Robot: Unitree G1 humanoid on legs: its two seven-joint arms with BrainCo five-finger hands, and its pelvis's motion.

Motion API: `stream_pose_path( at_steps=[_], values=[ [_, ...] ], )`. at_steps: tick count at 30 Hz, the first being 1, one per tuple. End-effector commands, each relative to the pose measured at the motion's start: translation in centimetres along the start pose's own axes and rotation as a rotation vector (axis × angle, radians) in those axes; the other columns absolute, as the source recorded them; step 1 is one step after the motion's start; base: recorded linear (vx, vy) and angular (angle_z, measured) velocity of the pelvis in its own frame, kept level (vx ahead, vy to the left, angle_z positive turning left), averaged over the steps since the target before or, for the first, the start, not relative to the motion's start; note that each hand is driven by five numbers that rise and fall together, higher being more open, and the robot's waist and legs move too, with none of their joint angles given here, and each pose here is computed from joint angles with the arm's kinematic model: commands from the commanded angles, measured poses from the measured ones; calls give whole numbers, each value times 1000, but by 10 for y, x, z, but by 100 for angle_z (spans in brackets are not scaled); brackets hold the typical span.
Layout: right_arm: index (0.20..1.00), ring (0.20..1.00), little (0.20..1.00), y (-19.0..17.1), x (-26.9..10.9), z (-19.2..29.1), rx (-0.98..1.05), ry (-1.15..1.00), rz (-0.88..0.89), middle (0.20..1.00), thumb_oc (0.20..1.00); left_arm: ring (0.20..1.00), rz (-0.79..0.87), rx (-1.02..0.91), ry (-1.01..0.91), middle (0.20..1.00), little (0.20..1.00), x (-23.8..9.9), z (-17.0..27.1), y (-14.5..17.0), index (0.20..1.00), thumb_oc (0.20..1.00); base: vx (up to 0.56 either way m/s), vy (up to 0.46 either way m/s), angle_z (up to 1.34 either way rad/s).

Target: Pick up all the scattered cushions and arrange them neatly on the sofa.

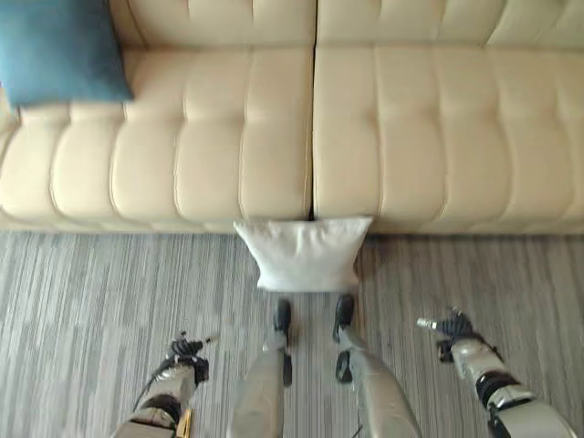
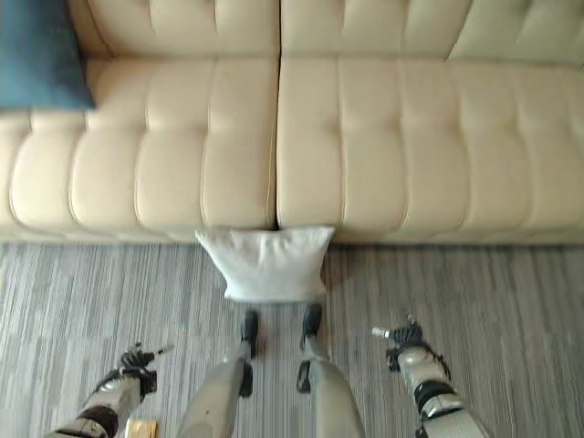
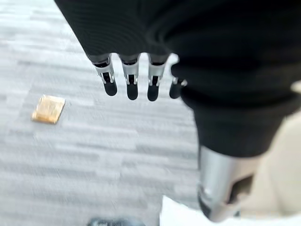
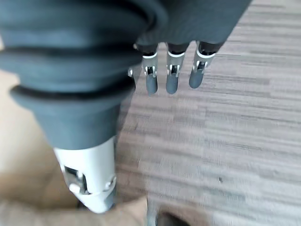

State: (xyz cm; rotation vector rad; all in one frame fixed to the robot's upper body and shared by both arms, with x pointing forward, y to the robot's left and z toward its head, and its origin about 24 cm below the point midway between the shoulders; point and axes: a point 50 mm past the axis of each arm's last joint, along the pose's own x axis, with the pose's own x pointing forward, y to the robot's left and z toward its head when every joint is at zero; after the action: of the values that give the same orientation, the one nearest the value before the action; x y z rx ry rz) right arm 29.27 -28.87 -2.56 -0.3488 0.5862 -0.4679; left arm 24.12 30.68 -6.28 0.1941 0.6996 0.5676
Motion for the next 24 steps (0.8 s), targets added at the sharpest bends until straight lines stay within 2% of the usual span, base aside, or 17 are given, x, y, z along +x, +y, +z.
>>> stream_pose_path(
  at_steps=[1, 5, 6, 8, 11, 12, 14, 15, 17, 18, 19, 20, 21, 22, 23, 24],
  values=[
    [1000, 1000, 1000, -25, 6, 68, 183, -199, -108, 1000, 1000, 1000, 115, -65, -254, 1000, 1000, 8, 85, 33, 1000, 1000, -193, 28, 6],
    [1000, 1000, 1000, -37, -9, 160, 338, -465, -135, 1000, 1000, 1000, 166, -116, -481, 1000, 1000, -4, 166, 48, 1000, 1000, -56, 27, 7],
    [1000, 1000, 1000, -37, -9, 160, 338, -465, -135, 1000, 1000, 1000, 166, -116, -482, 1000, 1000, -4, 166, 48, 1000, 1000, -3, 11, 10],
    [1000, 1000, 1000, -35, -33, 218, 456, -647, -106, 1000, 1000, 1000, 170, -177, -628, 1000, 1000, -21, 216, 47, 1000, 1000, 31, 5, 17],
    [1000, 1000, 1000, -26, -64, 265, 526, -818, -48, 1000, 1000, 1000, 111, -222, -783, 1000, 1000, -46, 261, 28, 1000, 1000, 34, 0, 17],
    [1000, 1000, 1000, -27, -64, 265, 527, -818, -48, 1000, 1000, 1000, 111, -222, -784, 1000, 1000, -46, 261, 28, 1000, 1000, 23, 9, 13],
    [1000, 1000, 1000, -14, -91, 295, 575, -937, 16, 1000, 1000, 1000, 20, -260, -907, 1000, 1000, -73, 295, 3, 1000, 1000, 14, 2, 12],
    [1000, 1000, 1000, -14, -91, 295, 577, -938, 14, 1000, 1000, 1000, 20, -260, -909, 1000, 1000, -74, 297, 3, 1000, 1000, 21, 1, 13],
    [1000, 1000, 1000, 2, -110, 312, 585, -1000, 69, 1000, 1000, 1000, -79, -255, -1022, 1000, 1000, -105, 324, -28, 1000, 1000, 21, 1, 17],
    [950, 950, 950, 2, -110, 312, 586, -1001, 67, 950, 950, 1000, -79, -255, -1024, 1000, 1000, -106, 325, -28, 1000, 1000, 10, 2, 15],
    [435, 435, 435, 10, -116, 317, 591, -1016, 103, 435, 435, 1000, -126, -235, -1076, 1000, 1000, -120, 335, -42, 1000, 1000, 29, 36, 9],
    [200, 200, 200, 20, -125, 322, 597, -1036, 151, 200, 200, 846, -199, -222, -1136, 846, 846, -139, 344, -60, 846, 846, 33, 37, 2],
    [200, 200, 200, 27, -128, 323, 617, -1035, 191, 200, 200, 244, -257, -232, -1161, 244, 244, -150, 346, -72, 244, 244, 33, 23, -5],
    [200, 200, 200, 33, -132, 323, 632, -1038, 224, 200, 200, 200, -315, -237, -1169, 200, 200, -158, 346, -84, 200, 200, 15, -3, -8],
    [200, 200, 200, 33, -132, 323, 632, -1038, 223, 200, 200, 200, -317, -236, -1169, 200, 200, -158, 346, -85, 200, 200, 11, -5, -11],
    [200, 200, 200, 43, -139, 324, 673, -1037, 293, 200, 200, 200, -440, -265, -1161, 200, 200, -172, 342, -108, 200, 200, 11, -3, -10]
  ],
)
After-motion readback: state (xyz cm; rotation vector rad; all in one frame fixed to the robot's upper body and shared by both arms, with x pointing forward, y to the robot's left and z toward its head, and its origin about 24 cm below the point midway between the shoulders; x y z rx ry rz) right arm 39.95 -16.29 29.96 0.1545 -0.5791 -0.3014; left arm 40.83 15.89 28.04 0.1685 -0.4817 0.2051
